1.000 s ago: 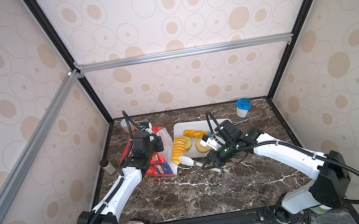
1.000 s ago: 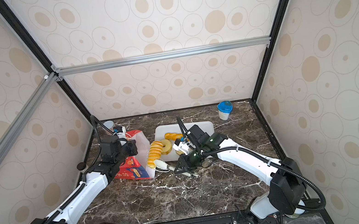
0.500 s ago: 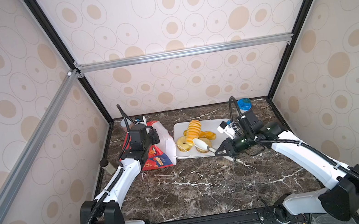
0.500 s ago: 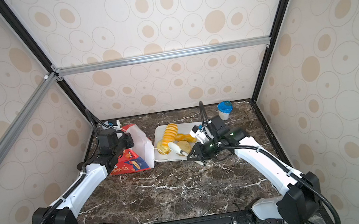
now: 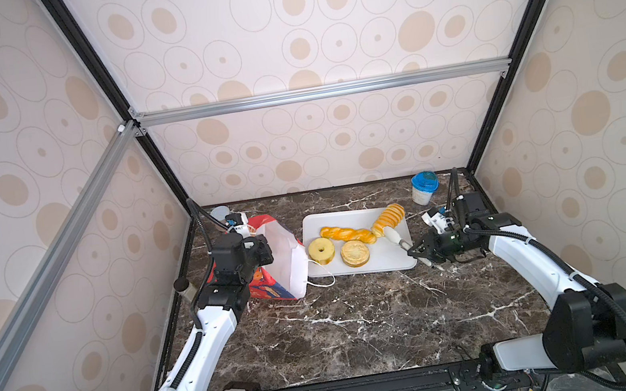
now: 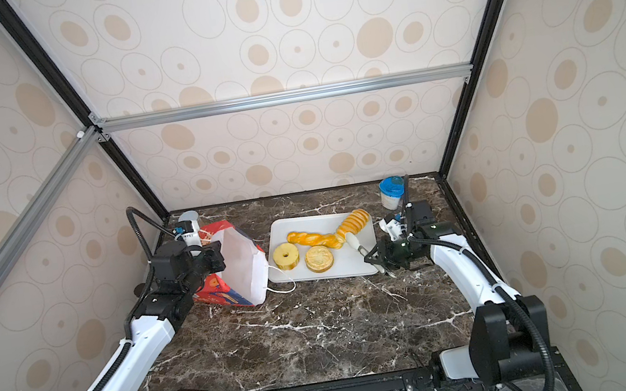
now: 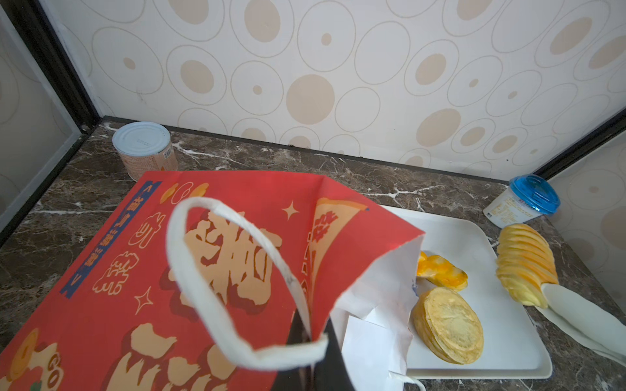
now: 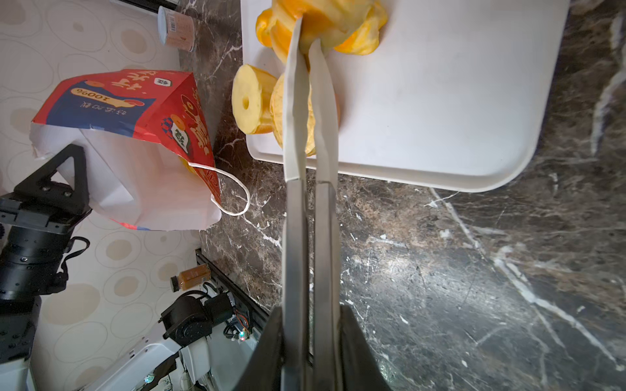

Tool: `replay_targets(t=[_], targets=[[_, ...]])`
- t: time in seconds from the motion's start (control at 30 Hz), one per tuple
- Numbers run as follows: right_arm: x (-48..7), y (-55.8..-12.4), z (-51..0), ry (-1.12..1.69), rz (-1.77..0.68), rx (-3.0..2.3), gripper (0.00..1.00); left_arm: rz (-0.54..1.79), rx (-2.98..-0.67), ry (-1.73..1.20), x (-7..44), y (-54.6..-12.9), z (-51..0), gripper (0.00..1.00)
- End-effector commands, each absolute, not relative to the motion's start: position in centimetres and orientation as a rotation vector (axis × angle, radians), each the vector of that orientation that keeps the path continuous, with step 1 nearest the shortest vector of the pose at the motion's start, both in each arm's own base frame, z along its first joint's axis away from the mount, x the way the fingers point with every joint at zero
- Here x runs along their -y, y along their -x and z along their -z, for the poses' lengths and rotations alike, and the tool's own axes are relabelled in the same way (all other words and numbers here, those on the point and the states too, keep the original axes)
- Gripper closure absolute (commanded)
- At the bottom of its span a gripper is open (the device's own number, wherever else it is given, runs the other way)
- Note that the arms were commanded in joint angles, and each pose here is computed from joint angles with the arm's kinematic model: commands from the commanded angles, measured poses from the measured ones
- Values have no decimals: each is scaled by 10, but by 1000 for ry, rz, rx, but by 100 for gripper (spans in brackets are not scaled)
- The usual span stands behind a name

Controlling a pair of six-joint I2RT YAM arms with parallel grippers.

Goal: Take the fake bread out of the paper bag
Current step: 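Place the sliced loaf on the tray's far edge and release it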

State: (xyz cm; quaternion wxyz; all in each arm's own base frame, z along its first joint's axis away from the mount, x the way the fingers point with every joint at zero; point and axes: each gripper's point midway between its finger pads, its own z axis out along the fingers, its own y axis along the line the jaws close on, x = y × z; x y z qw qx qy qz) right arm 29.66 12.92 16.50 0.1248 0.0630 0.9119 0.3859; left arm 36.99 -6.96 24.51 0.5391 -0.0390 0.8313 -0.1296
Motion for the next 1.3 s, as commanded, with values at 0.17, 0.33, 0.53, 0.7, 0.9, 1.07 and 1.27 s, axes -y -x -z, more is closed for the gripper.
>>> replay_targets(t=[0.17, 0.33, 0.53, 0.7, 0.9, 1.07, 1.27], targets=[[-116, -312, -148, -166, -1088, -2660, 100, 323, -1959, 55, 71, -364, -247, 100], [-115, -306, -123, -173, -1084, -2724, 100, 321, -1961, 44, 72, -365, -245, 100], [-110, -307, -101, -172, -1036, -2776, 100, 346, -1964, 29, 76, -367, -243, 100], [-111, -314, -106, -191, -1048, -2754, 83, 410, -1965, -82, 91, -356, -245, 100], [-112, -308, -122, -236, -1039, -2686, 61, 482, -1970, -209, 107, -334, -243, 100], [-112, -292, -136, -229, -993, -2675, 57, 450, -1998, -284, 106, -316, -231, 100], [-114, -276, -157, -219, -988, -2635, 57, 425, -2027, -307, 103, -302, -223, 100]])
